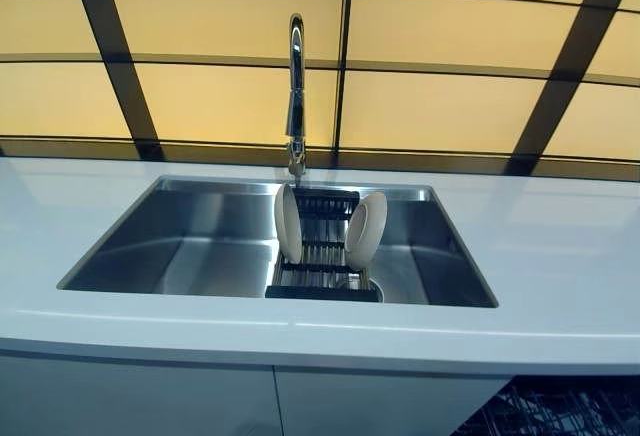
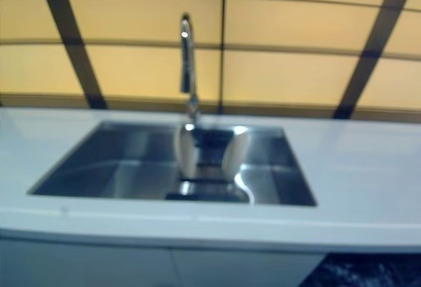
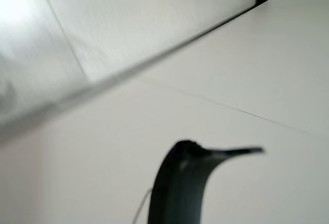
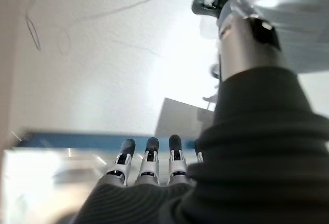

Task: Take plates into dishwasher

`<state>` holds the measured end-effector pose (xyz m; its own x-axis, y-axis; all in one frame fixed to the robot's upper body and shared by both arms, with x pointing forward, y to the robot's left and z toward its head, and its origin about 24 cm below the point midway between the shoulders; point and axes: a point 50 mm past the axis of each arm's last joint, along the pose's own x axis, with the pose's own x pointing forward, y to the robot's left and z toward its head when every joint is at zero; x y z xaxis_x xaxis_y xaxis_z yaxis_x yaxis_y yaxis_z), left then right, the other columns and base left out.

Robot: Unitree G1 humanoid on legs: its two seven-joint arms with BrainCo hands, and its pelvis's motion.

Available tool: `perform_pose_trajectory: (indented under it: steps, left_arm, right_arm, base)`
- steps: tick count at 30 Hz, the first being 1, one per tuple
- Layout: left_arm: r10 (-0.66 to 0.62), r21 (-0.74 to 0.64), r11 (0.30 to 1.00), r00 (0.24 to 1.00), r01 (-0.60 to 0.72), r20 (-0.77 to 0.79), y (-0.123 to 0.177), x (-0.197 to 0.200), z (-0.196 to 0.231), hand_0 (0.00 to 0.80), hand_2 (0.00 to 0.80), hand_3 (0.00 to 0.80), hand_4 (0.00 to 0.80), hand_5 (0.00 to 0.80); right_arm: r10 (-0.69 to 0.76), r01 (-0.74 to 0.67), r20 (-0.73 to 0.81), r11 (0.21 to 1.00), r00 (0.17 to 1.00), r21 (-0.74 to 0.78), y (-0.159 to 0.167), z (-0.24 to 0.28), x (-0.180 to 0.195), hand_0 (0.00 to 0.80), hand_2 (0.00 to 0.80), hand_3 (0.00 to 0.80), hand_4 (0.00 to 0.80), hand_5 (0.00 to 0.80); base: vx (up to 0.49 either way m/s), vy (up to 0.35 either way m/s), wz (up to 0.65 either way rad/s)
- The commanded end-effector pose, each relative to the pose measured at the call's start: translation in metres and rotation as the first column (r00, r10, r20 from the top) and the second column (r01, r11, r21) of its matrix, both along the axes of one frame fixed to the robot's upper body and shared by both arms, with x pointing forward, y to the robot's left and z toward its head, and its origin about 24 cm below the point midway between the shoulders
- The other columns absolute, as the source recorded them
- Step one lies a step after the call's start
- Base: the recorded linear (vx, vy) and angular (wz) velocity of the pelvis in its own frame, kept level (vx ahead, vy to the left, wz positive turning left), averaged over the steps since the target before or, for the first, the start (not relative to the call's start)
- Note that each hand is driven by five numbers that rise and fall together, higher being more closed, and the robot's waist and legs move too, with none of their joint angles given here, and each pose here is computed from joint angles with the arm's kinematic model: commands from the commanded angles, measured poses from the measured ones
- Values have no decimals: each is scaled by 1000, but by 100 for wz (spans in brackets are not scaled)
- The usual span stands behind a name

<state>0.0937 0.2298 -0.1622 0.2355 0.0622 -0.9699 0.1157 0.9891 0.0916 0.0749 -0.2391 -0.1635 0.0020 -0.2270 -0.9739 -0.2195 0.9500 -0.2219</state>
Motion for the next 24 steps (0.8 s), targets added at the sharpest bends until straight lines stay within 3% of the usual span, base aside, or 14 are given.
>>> perform_pose_trajectory:
  steps: [1, 16, 24]
  left_arm:
    - [-37, 8, 999, 998, 36, 45, -3, 20, 4, 0, 0, 0, 0, 0]
    - [-49, 16, 999, 998, 49, 47, -5, 19, 3, 0, 0, 0, 0, 0]
    - [-33, 5, 999, 993, 33, 117, -14, 38, 8, 0, 0, 0, 0, 0]
  right_arm:
    - [10, -10, -5, 999, 1000, -50, -12, 4, 4, 0, 0, 0, 0, 0]
    - [59, -59, 17, 998, 998, -14, -7, 4, 13, 0, 0, 0, 0, 0]
    - [72, -71, 94, 997, 993, -7, -16, 13, 37, 0, 0, 0, 0, 0]
  base:
    - [81, -45, -7]
    - [31, -34, -2]
    - [-24, 50, 9]
